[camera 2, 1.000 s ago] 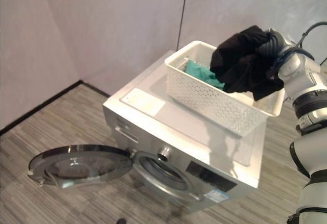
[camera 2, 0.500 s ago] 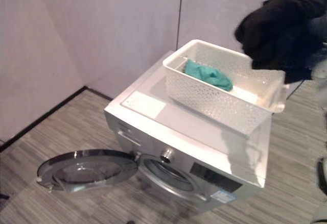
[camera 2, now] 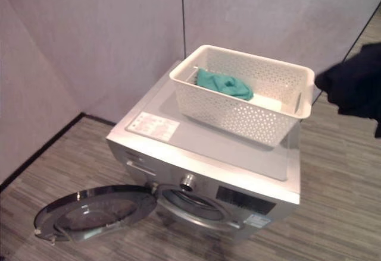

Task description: Grab the laundry basket,head to the washer,open it,put in the laundry and shut it.

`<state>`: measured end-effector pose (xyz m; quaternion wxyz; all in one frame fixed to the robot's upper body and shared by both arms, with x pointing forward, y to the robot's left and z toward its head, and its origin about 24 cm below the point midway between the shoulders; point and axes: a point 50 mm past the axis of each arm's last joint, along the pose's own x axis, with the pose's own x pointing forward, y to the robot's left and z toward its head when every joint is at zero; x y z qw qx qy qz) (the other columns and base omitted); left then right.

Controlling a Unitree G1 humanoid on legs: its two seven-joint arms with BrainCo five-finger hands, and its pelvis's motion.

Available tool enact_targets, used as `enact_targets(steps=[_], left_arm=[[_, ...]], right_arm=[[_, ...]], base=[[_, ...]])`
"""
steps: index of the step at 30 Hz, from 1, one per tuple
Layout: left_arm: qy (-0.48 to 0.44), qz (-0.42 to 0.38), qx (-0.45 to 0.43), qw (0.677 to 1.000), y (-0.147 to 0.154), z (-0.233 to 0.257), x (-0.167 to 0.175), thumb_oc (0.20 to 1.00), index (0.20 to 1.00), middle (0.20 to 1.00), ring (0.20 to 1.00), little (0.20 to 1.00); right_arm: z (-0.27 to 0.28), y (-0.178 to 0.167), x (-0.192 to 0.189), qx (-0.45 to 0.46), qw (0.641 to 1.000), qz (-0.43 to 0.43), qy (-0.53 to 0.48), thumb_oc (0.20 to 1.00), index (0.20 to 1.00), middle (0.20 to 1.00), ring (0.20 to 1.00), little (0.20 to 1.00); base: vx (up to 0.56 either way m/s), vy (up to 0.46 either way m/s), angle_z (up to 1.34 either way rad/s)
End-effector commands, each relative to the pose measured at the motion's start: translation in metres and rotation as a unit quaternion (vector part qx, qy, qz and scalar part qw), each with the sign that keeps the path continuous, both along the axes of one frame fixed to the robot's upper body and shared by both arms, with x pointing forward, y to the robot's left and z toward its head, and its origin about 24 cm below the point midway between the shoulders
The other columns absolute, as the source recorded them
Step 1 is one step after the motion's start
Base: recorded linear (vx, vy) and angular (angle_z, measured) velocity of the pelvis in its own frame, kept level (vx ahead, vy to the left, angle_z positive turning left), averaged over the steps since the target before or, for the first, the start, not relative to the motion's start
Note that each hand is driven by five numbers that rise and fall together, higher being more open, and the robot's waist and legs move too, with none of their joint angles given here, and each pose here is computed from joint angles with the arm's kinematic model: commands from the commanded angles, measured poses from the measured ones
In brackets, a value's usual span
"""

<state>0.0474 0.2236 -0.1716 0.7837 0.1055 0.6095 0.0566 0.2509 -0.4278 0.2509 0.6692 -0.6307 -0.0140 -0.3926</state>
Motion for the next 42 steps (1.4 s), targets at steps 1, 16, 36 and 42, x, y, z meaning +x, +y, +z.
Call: enact_targets(steps=[1,16,36,42], left_arm=[[0.008,-0.029,0.026,0.999,0.015,0.004,0.01,1.0,1.0,1.0,1.0,1.0],[-0.003,-0.022,0.004,1.0,0.001,0.002,0.017,1.0,1.0,1.0,1.0,1.0],[-0.171,-0.191,0.033,0.966,-0.013,0.025,0.078,1.0,1.0,1.0,1.0,1.0],[-0.3,-0.3,0.029,0.905,-0.035,0.062,0.128,1.0,1.0,1.0,1.0,1.0]], right_arm=[[-0.006,0.002,-0.001,0.04,0.998,0.015,-0.038,0.2,0.2,0.2,0.2,0.2],[-0.206,0.018,-0.048,0.301,0.938,-0.014,0.173,0.2,0.2,0.2,0.2,0.2],[-0.334,0.164,-0.057,0.481,0.795,0.137,0.343,0.2,0.2,0.2,0.2,0.2],[-0.336,0.195,-0.05,0.516,0.777,0.177,0.314,0.2,0.2,0.2,0.2,0.2]], base=[[0.01,0.015,-0.22],[0.0,0.005,-0.07],[-0.02,-0.013,0.04],[-0.07,0.01,0.22]])
